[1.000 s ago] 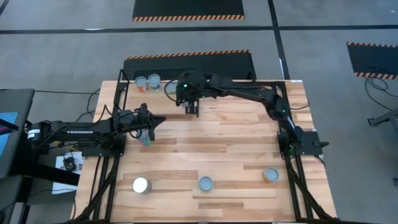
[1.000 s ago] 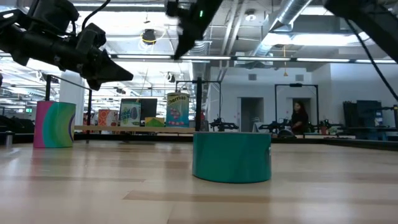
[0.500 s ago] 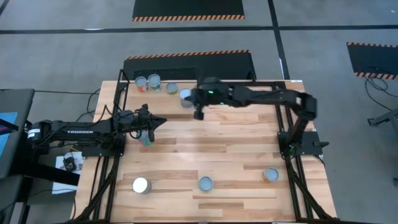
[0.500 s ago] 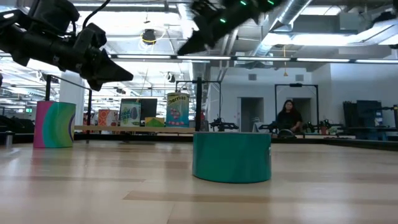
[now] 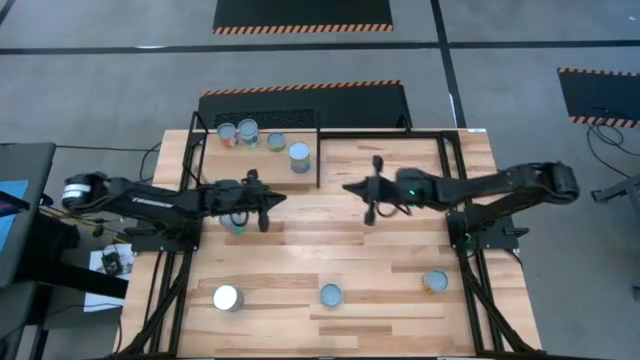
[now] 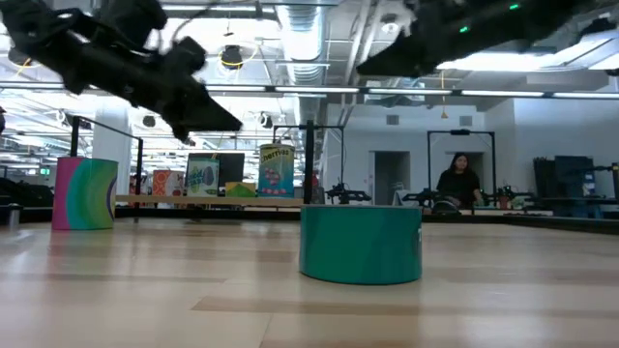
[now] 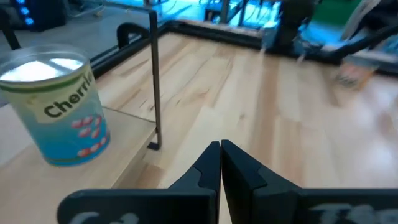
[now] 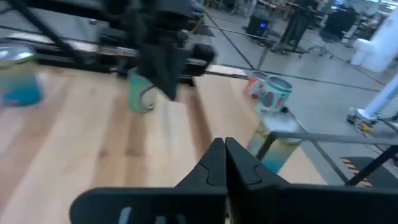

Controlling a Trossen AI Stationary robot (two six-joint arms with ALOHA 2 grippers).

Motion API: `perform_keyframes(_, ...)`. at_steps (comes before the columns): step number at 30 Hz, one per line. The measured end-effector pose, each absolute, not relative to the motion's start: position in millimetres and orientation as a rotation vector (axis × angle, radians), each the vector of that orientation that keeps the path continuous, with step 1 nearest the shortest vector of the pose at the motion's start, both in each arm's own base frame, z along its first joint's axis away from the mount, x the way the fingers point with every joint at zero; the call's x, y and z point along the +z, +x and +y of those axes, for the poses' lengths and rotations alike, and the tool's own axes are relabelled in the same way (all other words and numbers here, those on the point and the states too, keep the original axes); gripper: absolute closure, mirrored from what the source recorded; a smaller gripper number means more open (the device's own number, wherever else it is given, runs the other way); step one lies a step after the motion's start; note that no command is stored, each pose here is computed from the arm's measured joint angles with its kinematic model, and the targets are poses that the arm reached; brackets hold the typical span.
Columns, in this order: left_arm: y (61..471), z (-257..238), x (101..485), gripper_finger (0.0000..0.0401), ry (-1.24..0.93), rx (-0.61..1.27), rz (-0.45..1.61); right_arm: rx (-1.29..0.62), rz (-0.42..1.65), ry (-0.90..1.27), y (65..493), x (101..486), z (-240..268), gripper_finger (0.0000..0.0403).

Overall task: Pick and place cans onto a shelf
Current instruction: Put the top canned cherries on the shelf

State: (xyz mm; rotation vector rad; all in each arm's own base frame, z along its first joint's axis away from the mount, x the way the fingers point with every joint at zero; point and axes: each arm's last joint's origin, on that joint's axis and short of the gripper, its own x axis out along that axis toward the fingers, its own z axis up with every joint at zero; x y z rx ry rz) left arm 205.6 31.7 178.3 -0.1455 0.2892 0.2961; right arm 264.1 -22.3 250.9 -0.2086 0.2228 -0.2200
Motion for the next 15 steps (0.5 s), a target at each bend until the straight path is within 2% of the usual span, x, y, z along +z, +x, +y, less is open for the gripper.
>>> perform_keyframes(10, 262, 60, 156, 0.0399, -0.108, 0.417, 0.45, -0.215, 0.204, -0.193, 229, 234, 9, 0.0395)
perform_keyframes(15, 274, 84, 150, 0.0399, -0.086, 0.484, 0.487, -0.234, 0.223, -0.2, 222, 225, 13, 0.0394)
